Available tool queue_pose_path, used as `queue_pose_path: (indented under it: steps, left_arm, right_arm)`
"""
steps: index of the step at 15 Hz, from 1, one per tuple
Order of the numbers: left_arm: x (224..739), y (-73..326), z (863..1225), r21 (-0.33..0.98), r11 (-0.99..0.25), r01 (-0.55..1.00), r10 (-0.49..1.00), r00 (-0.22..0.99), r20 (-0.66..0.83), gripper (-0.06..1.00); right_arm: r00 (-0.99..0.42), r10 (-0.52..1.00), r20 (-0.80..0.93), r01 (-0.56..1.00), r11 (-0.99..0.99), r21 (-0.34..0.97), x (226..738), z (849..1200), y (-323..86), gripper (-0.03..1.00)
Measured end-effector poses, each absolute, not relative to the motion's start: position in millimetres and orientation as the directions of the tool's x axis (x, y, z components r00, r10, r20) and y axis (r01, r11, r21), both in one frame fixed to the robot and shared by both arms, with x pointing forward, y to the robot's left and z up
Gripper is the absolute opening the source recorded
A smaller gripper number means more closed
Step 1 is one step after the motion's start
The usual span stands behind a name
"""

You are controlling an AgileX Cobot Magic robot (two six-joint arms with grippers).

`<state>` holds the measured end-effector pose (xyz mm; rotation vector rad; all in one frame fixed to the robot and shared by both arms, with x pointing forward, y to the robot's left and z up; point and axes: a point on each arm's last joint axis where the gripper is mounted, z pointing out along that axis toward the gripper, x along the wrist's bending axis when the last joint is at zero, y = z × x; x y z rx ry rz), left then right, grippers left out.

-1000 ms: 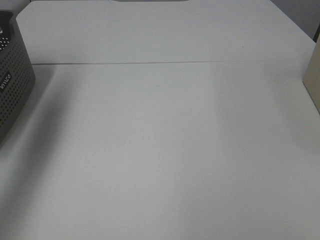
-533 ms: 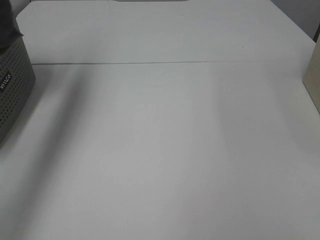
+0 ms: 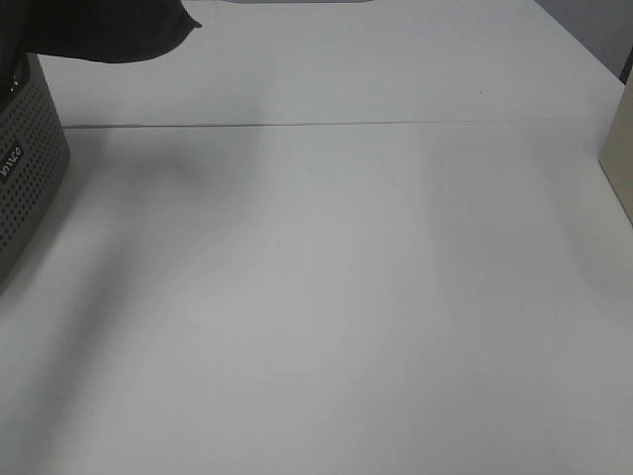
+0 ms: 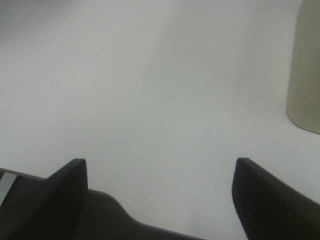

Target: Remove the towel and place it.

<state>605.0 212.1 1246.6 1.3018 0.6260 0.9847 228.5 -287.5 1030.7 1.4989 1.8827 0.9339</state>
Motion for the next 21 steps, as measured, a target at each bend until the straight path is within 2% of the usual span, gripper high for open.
queue_pose_path:
  steps: [2, 3, 5, 7, 10, 13, 16, 19, 21]
  left_arm:
    - [594.5, 195.1, 1234.9, 0.965, -0.142, -0.221, 0.721, 0.645, 0.254, 0.00]
    - [588.2, 188.4, 1228.2, 0.967, -0.166, -0.192, 0.639, 0.726, 0.254, 0.00]
    - [582.2, 181.9, 1217.9, 0.975, -0.176, -0.138, 0.564, 0.797, 0.215, 0.00]
    - [582.0, 180.9, 1214.2, 0.977, -0.177, -0.118, 0.550, 0.811, 0.197, 0.00]
    - [588.5, 179.9, 1206.5, 0.979, -0.180, -0.095, 0.550, 0.816, 0.180, 0.00]
    - [593.0, 179.2, 1200.7, 0.980, -0.182, -0.077, 0.550, 0.819, 0.166, 0.00]
    - [593.0, 179.2, 1200.7, 0.981, -0.181, -0.076, 0.550, 0.819, 0.165, 0.00]
    - [592.2, 178.7, 1200.1, 0.981, -0.180, -0.072, 0.542, 0.825, 0.160, 0.00]
    - [590.3, 177.5, 1199.8, 0.981, -0.180, -0.072, 0.521, 0.839, 0.157, 0.00]
  right_arm:
    - [-0.260, 0.965, 0.040, 0.587, 0.125, 0.800, 228.0, 1031.6, -282.8, 0.76]
    - [-0.286, 0.957, 0.047, 0.587, 0.136, 0.798, 229.1, 1032.3, -280.4, 0.76]
    - [-0.357, 0.932, 0.058, 0.602, 0.182, 0.777, 235.3, 1033.9, -274.6, 0.76]
    - [-0.432, 0.894, 0.119, 0.664, 0.225, 0.713, 251.0, 1035.4, -266.2, 0.76]
    - [-0.495, 0.854, 0.162, 0.672, 0.257, 0.695, 271.0, 1039.4, -258.7, 0.76]
    - [-0.612, 0.778, 0.141, 0.506, 0.249, 0.826, 306.6, 1054.1, -245.7, 0.76]
    - [-0.713, 0.689, 0.133, 0.393, 0.234, 0.889, 343.5, 1058.1, -233.5, 0.76]
    - [-0.773, 0.602, 0.202, 0.360, 0.152, 0.920, 385.9, 1048.9, -222.1, 0.76]
    - [-0.806, 0.563, 0.183, 0.324, 0.161, 0.932, 407.4, 1036.3, -218.3, 0.76]
